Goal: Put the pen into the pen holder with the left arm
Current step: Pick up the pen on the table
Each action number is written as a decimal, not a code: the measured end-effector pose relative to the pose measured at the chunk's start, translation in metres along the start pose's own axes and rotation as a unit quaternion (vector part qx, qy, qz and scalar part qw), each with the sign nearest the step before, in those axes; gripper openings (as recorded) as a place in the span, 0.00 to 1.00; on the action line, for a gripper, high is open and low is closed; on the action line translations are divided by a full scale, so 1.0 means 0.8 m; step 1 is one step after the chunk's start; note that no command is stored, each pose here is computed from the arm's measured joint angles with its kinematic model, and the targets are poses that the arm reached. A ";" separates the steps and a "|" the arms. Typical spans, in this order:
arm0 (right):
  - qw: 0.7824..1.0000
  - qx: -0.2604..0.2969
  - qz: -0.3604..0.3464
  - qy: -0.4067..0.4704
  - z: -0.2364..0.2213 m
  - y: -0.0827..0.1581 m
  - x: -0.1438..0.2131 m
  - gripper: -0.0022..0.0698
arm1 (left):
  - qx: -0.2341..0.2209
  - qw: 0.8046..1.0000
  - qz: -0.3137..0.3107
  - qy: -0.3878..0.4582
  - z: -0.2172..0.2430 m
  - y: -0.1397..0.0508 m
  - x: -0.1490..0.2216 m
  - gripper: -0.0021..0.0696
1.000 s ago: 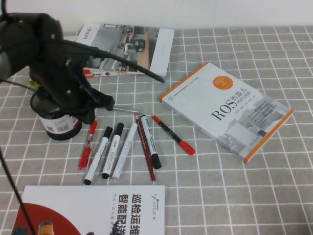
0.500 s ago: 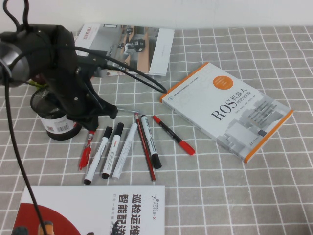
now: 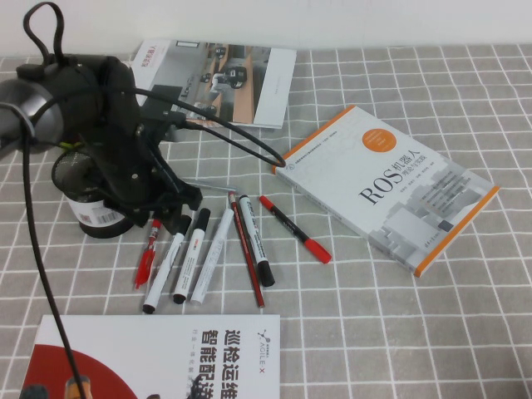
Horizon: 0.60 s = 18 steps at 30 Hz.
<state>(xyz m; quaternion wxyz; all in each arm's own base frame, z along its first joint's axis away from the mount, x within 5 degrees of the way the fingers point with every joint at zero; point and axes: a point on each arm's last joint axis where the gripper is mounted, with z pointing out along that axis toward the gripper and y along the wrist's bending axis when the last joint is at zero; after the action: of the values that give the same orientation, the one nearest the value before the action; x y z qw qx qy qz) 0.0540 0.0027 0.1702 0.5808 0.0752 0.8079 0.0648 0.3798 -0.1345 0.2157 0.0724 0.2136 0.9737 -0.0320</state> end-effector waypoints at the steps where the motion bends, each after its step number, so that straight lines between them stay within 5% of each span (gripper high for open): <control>1: 1.000 0.000 0.000 0.000 0.000 0.000 0.000 0.01 | -0.009 1.000 -0.005 0.001 0.000 0.002 0.000 0.53; 18: 1.000 0.000 0.000 0.000 0.000 0.000 0.000 0.01 | -0.047 0.998 -0.036 0.031 0.022 0.012 -0.001 0.51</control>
<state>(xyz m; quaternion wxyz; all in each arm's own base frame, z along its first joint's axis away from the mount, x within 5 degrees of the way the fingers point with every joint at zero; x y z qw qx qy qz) 0.0540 0.0027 0.1702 0.5808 0.0752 0.8079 0.0648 0.3868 -0.1275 0.1978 0.0505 0.1753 0.9831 0.0176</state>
